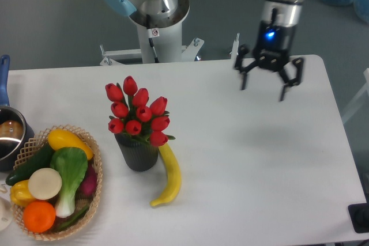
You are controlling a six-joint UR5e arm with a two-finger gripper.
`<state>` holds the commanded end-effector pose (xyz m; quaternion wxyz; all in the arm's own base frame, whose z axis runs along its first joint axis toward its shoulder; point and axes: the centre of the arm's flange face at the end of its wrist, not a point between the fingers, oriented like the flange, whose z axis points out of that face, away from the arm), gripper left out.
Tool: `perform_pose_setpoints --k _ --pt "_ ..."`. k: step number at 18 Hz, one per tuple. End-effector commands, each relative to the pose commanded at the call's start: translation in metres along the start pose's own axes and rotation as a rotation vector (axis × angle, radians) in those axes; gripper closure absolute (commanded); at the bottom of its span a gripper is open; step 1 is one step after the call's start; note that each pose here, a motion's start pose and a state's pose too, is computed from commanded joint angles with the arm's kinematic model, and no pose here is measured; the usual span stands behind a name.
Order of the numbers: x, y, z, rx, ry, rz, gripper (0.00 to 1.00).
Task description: Insert the flowers into the vase
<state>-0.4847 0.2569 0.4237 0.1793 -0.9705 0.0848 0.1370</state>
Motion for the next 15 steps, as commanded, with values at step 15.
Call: perform_pose_setpoints --k 15 --pt "-0.001 0.057 -0.046 -0.033 0.165 0.225 0.00"
